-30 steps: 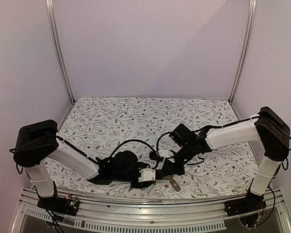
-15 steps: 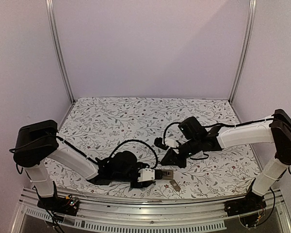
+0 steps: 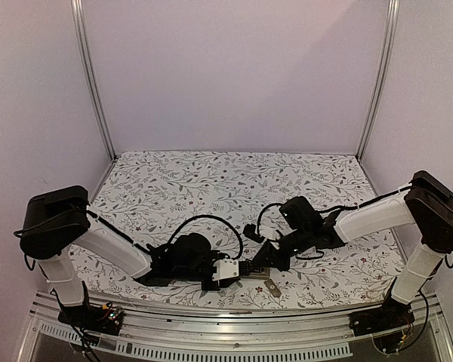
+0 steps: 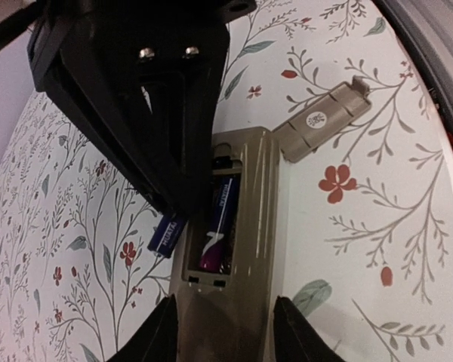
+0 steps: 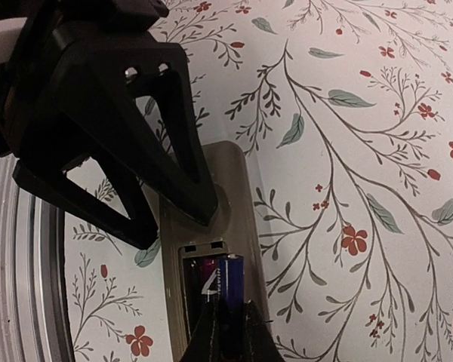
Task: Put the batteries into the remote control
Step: Pass from the right arm to the left
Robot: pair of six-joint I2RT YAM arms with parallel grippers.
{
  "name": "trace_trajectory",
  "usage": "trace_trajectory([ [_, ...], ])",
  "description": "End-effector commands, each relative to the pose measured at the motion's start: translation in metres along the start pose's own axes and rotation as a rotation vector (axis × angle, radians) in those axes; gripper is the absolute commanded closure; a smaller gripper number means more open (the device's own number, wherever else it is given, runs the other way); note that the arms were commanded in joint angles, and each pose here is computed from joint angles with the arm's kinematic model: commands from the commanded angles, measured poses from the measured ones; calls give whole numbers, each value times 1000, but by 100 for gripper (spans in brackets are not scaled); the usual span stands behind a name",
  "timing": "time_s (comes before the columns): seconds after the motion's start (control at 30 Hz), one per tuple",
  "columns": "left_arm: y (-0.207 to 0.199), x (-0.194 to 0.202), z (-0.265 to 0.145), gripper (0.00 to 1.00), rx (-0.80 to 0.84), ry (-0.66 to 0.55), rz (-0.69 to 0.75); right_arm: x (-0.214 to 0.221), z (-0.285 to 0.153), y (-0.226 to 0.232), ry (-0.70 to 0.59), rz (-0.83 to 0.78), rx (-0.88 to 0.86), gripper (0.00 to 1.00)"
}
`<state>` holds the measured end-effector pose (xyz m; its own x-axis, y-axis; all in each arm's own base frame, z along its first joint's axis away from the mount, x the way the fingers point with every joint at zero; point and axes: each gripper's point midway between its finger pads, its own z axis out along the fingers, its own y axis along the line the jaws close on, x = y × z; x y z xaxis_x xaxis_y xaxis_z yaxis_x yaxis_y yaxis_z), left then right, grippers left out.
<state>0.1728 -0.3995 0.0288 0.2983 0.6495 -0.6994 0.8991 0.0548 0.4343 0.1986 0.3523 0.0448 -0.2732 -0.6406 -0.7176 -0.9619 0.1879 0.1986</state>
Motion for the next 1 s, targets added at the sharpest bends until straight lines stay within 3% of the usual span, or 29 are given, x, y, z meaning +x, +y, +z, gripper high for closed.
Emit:
trace_trajectory([
  [0.0, 9, -3, -2, 57, -24, -13, -17, 13, 5, -1, 1, 28, -5, 100],
  [0.27, 9, -4, 2, 57, -18, -8, -18, 12, 10, 0, -14, 35, -19, 100],
  [0.73, 12, -12, 5, 56, -19, -28, 7, 44, 19, 14, 103, 55, -22, 100],
  [0.97, 12, -14, 6, 66, -10, -27, 16, 40, 15, 14, 100, 58, -14, 100],
])
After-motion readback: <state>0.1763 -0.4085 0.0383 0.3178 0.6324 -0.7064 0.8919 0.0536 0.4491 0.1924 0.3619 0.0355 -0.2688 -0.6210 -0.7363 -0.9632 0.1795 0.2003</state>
